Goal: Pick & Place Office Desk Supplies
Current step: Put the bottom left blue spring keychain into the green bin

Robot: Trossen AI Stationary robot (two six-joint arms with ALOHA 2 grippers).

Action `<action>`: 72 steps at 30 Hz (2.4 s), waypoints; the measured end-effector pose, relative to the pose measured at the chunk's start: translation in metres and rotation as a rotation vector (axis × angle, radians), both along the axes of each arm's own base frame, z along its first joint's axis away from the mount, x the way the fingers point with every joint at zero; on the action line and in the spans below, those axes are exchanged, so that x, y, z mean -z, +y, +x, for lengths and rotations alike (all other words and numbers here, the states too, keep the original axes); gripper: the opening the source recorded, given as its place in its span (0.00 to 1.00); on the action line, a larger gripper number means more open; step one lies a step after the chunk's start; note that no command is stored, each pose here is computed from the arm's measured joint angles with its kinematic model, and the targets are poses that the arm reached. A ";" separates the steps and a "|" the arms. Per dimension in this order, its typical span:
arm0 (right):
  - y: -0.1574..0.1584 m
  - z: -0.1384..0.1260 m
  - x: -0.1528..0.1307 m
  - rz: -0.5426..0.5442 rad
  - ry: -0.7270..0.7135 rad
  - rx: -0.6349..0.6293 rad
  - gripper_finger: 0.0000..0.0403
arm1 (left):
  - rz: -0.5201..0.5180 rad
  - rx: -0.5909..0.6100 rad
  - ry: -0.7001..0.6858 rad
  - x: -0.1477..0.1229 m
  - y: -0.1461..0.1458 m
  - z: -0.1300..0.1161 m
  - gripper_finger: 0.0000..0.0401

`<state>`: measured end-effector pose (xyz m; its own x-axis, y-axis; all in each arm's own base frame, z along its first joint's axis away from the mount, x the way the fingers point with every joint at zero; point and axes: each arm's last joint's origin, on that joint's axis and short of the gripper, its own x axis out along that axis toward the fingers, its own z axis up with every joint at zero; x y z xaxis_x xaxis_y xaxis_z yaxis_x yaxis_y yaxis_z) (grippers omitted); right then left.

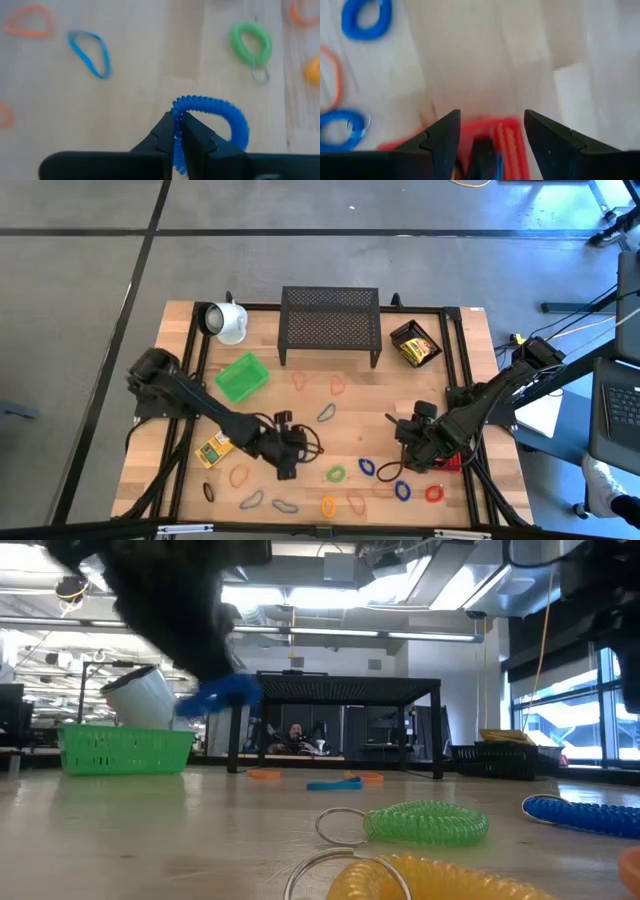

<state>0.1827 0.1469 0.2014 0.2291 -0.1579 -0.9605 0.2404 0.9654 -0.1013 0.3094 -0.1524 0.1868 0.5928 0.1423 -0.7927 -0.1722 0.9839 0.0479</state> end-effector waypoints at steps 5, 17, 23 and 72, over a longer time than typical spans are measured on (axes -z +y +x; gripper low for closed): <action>0.000 0.009 -0.003 -0.096 -0.162 -0.007 0.55 | 0.055 -0.132 -0.237 -0.042 0.024 0.005 0.04; -0.004 0.021 -0.013 -0.410 -0.547 0.083 0.53 | 0.067 -0.145 -0.581 -0.114 0.054 0.002 0.04; -0.003 0.021 -0.012 -0.390 -0.515 0.056 0.53 | 0.089 -0.200 -0.448 -0.114 0.073 -0.015 0.04; 0.016 0.019 -0.005 0.179 -0.183 -0.049 0.53 | -0.042 -0.891 0.171 0.009 0.176 -0.160 0.02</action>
<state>0.2018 0.1631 0.2065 0.4050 0.0262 -0.9140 0.1917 0.9749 0.1129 0.1492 0.0236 0.1780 0.1508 0.4604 -0.8748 -0.8640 0.4913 0.1097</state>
